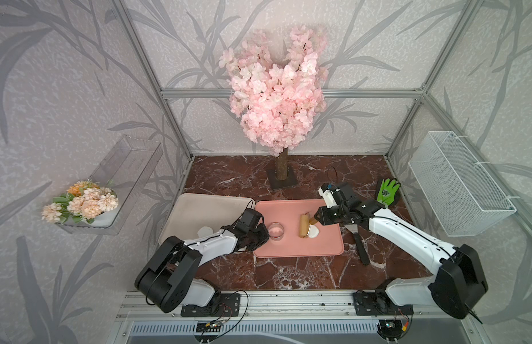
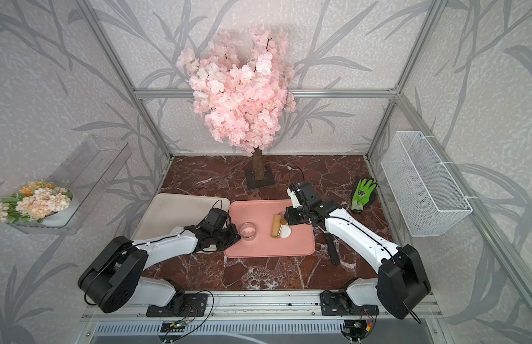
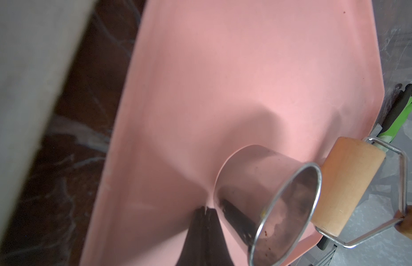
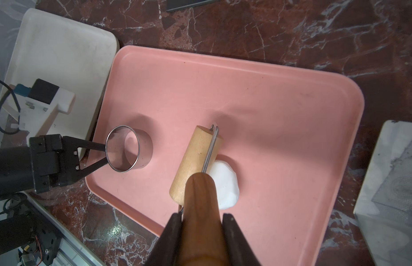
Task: Roll out the dumpling wrappers from the dough
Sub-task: Flatten out the dough on the work surface.
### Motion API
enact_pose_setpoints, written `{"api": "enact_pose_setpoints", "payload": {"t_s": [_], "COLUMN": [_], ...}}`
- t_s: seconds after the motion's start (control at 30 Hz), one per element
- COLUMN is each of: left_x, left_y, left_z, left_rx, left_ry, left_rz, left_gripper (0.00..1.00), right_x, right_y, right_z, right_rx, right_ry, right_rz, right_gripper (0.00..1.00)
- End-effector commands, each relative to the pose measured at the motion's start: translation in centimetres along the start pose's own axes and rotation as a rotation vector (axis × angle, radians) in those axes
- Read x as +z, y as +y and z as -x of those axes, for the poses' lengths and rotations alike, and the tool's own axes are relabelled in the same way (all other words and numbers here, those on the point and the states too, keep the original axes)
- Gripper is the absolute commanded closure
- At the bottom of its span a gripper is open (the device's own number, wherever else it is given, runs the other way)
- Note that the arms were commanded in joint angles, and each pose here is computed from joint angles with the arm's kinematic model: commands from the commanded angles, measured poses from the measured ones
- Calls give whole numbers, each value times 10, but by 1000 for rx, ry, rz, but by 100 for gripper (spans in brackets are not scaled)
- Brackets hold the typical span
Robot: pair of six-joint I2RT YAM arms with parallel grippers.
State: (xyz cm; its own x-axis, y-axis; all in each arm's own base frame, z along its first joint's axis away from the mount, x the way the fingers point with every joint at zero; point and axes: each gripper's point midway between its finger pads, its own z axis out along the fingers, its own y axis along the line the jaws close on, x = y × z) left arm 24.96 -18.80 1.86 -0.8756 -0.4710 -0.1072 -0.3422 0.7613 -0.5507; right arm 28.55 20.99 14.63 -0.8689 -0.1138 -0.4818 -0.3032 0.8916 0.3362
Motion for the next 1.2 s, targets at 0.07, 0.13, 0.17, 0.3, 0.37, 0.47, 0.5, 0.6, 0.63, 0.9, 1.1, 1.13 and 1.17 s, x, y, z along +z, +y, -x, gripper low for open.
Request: {"api": "enact_pose_setpoints", "payload": {"t_s": [0.07, 0.13, 0.17, 0.3, 0.37, 0.47, 0.5, 0.6, 0.63, 0.9, 1.1, 1.13, 1.17], "left_x": [6, 6, 6, 6, 6, 7, 7, 7, 7, 7, 7, 7, 7], "left_y": [51, 51, 51, 51, 52, 53, 53, 52, 52, 58, 57, 57, 57], "left_z": [-19, -19, -19, -19, -20, -19, -18, -19, -19, -19, -19, -19, -19], "left_rx": [-41, -41, -39, -38, -41, -38, -36, -36, -36, -41, -39, -38, -34], "left_ry": [50, 52, 52, 51, 56, 56, 57, 65, 63, 59, 61, 62, 62], "left_rz": [175, 174, 175, 175, 173, 182, 189, 191, 191, 214, 215, 215, 214], "left_gripper": [100, 100, 100, 100, 100, 100, 100, 100, 100, 100, 100, 100, 100], "right_x": [-41, -48, -50, -43, -35, -21, -17, -16, -18, -34, -39, -43, -49], "right_y": [19, 12, 6, -19, -28, -42, -48, -64, -67, -82, -64, -57, -48], "right_z": [28, 26, 22, -2, -15, -29, -33, -40, -40, -36, -23, -18, -10], "right_rx": [-18, -29, -37, -56, -55, -43, -33, -10, -7, 23, 19, 14, 10], "right_ry": [-104, -127, -135, -82, -56, -16, -3, 34, 32, -3, -39, -56, -79], "right_rz": [38, 6, -17, -112, -138, -178, -200, -277, -287, -330, -245, -221, -192], "right_gripper": [100, 100, 100, 100, 100, 100, 100, 100, 100, 100, 100, 100, 100]}}
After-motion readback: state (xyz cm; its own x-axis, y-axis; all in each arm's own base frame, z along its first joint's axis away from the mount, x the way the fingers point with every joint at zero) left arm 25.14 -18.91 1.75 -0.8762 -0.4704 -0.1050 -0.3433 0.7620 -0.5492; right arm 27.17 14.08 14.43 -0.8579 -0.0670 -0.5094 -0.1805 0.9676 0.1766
